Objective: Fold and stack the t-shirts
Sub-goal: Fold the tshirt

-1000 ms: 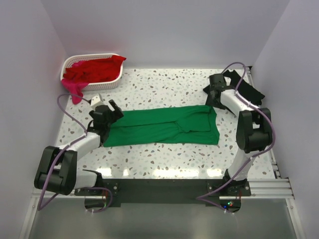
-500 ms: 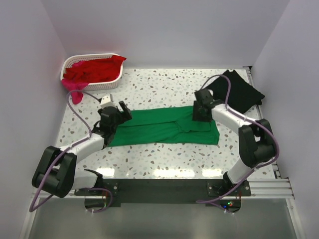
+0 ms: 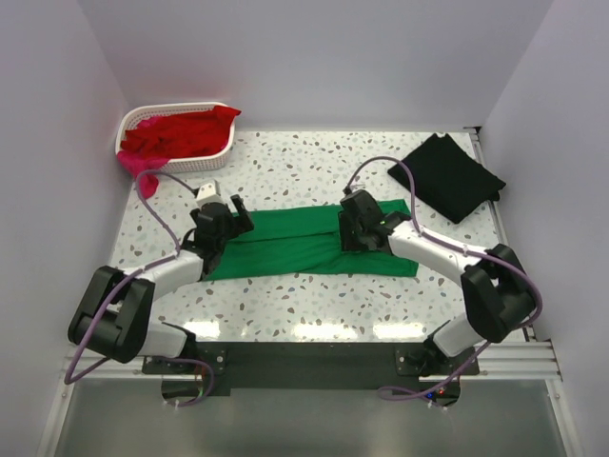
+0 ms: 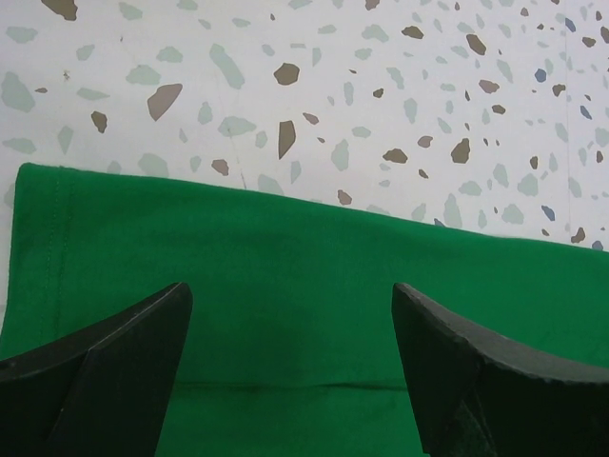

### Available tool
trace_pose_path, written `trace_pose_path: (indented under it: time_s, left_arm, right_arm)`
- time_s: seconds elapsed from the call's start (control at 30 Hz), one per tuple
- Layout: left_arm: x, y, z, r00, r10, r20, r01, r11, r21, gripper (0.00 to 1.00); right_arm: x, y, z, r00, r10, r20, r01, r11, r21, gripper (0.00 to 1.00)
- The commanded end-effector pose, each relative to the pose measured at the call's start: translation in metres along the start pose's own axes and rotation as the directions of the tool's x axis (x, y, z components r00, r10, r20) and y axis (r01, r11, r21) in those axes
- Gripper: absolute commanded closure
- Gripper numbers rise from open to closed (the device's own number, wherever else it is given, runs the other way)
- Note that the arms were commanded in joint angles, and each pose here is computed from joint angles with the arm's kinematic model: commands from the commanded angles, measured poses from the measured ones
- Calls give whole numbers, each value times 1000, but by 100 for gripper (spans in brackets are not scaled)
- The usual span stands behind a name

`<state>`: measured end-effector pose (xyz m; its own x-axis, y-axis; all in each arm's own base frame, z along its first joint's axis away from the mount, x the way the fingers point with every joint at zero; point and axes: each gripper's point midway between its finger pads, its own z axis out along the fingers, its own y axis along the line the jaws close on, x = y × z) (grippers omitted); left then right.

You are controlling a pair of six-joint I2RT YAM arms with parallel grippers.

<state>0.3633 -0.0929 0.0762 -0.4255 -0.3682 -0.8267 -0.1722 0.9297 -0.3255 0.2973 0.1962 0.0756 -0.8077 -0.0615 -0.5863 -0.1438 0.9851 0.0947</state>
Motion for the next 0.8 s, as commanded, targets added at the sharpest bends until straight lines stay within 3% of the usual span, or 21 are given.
trace_pose_path:
  time_s: [0.0,0.5,0.77]
  left_arm:
    - [-28,-14,5,997,4,82,-7,1000,29,9]
    - [-23,-6,11,997,19,72,-19,1000,-3,8]
    - [-21,-4,12,998,18,66,-17,1000,-7,8]
  right_arm:
    - [2,15,11,1000,-9,-11,9,999,-34,57]
    - [11,21,38,997,-45,-61,44,999,-16,59]
    - [9,16,42,997,-52,-64,54,998,26,69]
